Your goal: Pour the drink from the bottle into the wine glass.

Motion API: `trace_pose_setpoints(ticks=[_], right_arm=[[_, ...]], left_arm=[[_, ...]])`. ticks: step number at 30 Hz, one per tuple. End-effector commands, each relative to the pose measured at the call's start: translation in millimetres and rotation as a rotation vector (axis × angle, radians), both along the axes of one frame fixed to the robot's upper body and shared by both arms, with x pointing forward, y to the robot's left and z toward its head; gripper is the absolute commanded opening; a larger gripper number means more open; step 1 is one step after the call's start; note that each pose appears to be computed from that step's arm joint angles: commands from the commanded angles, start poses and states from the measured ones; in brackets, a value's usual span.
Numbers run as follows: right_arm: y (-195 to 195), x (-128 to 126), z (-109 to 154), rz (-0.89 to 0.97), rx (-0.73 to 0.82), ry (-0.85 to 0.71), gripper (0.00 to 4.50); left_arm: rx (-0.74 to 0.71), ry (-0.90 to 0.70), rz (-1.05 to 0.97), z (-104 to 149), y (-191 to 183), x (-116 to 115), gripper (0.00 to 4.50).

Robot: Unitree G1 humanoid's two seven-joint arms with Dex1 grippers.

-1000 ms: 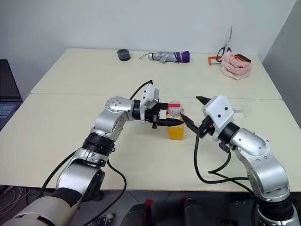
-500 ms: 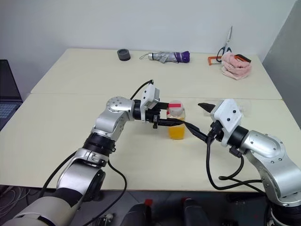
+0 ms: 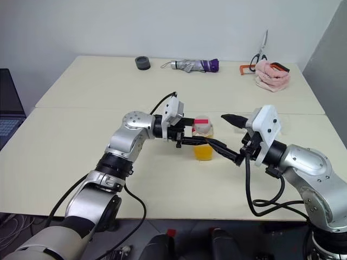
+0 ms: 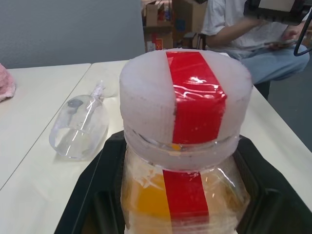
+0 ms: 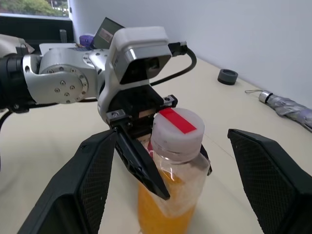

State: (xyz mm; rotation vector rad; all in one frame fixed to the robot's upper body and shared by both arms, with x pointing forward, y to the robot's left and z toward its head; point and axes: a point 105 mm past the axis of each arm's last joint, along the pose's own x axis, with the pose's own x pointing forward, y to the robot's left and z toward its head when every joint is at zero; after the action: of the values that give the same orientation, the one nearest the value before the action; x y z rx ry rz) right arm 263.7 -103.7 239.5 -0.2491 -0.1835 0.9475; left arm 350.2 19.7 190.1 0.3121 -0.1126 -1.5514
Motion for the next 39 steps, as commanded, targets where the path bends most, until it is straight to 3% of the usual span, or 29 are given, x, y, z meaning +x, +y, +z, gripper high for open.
trace_pose_setpoints(ticks=[1,27,30,34,39], right_arm=[[8,2,6,0.021,-0.002,-0.013,3.87],[26,36,-5,0.051,-0.02,0.002,3.87],[26,39,-4,0.05,-0.009,0.004,3.28],[28,39,-2,0.056,0.003,-0.002,1.93],[29,38,-1,0.065,0.001,-0.02,1.86]], left_arm=[[-0.039,-0.063,-0.024,18,-3,-4,2.21],[-0.036,-0.061,-0.03,18,-4,-5,2.21],[-0.039,-0.062,-0.028,18,-4,-5,2.21],[-0.039,-0.062,-0.024,17,-3,-5,2.21],[-0.04,-0.062,-0.023,17,-3,-5,2.21]])
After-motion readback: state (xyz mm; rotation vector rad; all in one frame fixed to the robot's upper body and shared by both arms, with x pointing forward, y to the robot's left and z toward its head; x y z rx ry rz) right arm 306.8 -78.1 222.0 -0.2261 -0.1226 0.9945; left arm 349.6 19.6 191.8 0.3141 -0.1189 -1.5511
